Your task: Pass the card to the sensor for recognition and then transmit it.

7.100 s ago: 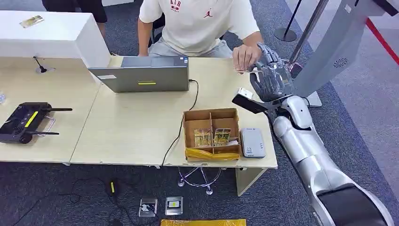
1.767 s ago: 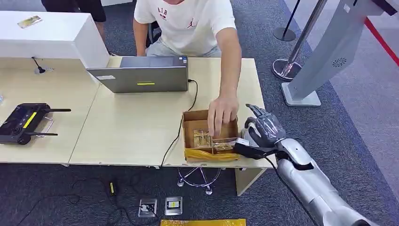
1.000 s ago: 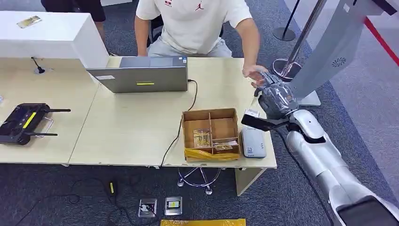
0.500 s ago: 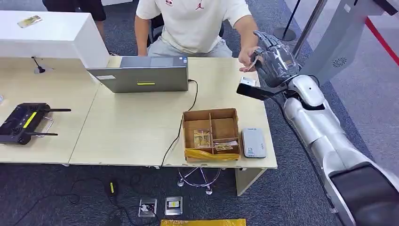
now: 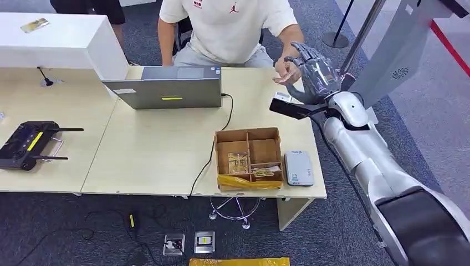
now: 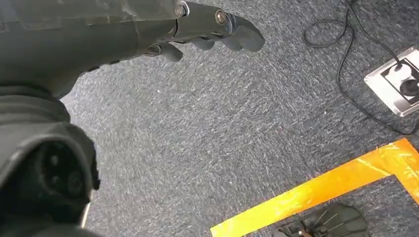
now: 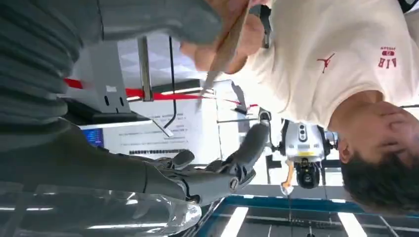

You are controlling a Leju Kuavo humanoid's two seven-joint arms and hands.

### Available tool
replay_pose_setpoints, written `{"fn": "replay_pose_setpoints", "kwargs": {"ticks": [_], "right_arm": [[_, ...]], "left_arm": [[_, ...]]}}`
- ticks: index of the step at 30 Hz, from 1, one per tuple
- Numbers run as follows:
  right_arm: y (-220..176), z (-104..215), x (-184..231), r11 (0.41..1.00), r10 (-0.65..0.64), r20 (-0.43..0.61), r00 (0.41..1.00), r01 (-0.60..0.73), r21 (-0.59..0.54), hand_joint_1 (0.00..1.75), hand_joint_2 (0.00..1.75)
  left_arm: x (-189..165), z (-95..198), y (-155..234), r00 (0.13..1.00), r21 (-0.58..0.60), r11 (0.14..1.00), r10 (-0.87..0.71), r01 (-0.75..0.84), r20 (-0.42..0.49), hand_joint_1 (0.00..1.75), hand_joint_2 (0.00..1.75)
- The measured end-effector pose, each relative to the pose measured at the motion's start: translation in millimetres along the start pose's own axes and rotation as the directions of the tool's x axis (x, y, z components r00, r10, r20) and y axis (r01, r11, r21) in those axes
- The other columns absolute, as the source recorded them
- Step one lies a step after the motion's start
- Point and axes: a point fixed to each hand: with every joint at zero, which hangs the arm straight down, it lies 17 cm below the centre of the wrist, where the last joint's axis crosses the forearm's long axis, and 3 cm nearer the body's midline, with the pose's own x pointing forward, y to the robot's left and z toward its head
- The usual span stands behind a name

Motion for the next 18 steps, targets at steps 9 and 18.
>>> {"fn": "replay_pose_setpoints", "kwargs": {"ticks": [9, 18], "right_arm": [[12.3, 4.5, -5.6, 0.986, -0.167, -0.063, 0.984, 0.168, 0.020, 0.00, 1.75], [45.4, 30.1, 4.6, 0.833, -0.525, -0.168, 0.834, 0.544, 0.101, 0.00, 1.75]], "left_arm": [[-1.9, 0.1, 0.9, 1.000, 0.011, 1.000, 0.019, -0.018, -0.006, 0.00, 0.00], [-16.8, 3.0, -3.6, 0.999, 0.017, 0.999, 0.044, -0.044, -0.026, 0.00, 0.00]]}}
